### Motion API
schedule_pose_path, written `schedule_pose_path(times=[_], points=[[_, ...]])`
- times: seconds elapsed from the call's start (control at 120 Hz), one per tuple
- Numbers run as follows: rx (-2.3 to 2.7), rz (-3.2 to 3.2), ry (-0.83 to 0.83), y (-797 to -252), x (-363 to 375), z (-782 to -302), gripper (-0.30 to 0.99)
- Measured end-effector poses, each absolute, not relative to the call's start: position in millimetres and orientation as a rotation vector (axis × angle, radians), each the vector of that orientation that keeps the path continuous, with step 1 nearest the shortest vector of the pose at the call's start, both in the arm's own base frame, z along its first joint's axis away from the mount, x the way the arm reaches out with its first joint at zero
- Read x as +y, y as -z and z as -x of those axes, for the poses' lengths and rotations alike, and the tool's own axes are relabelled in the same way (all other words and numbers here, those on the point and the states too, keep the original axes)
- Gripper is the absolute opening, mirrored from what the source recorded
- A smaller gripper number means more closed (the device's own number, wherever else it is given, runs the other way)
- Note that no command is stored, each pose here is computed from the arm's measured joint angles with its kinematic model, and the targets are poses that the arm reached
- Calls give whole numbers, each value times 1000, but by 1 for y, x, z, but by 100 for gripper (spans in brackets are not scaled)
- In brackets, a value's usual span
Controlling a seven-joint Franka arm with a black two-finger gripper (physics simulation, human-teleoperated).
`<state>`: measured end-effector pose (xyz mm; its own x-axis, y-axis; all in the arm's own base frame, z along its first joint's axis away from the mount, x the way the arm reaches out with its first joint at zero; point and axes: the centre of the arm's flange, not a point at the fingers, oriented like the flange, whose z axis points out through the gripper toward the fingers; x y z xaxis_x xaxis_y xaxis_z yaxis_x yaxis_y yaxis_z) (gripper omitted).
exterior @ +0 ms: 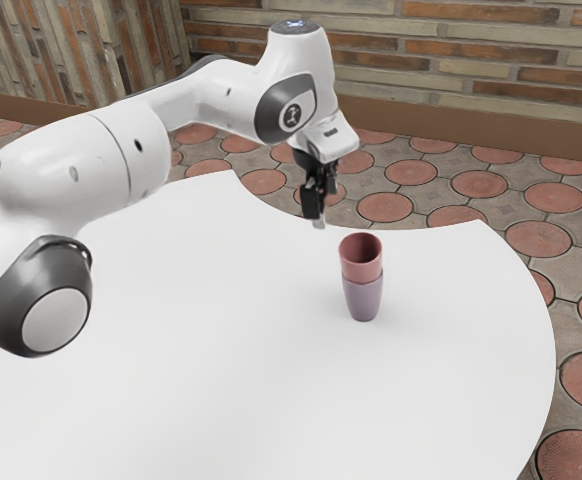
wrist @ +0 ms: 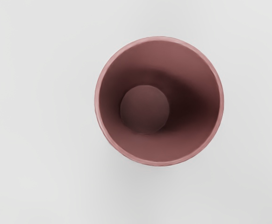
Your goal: Place the left cup onto the right cup
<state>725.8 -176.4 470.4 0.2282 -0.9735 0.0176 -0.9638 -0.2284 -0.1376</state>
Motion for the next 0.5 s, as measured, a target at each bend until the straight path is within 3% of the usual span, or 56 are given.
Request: schedule_pose_path(times=[0.5], points=[[1790, 2417, -3, -527, -153, -679, 69]])
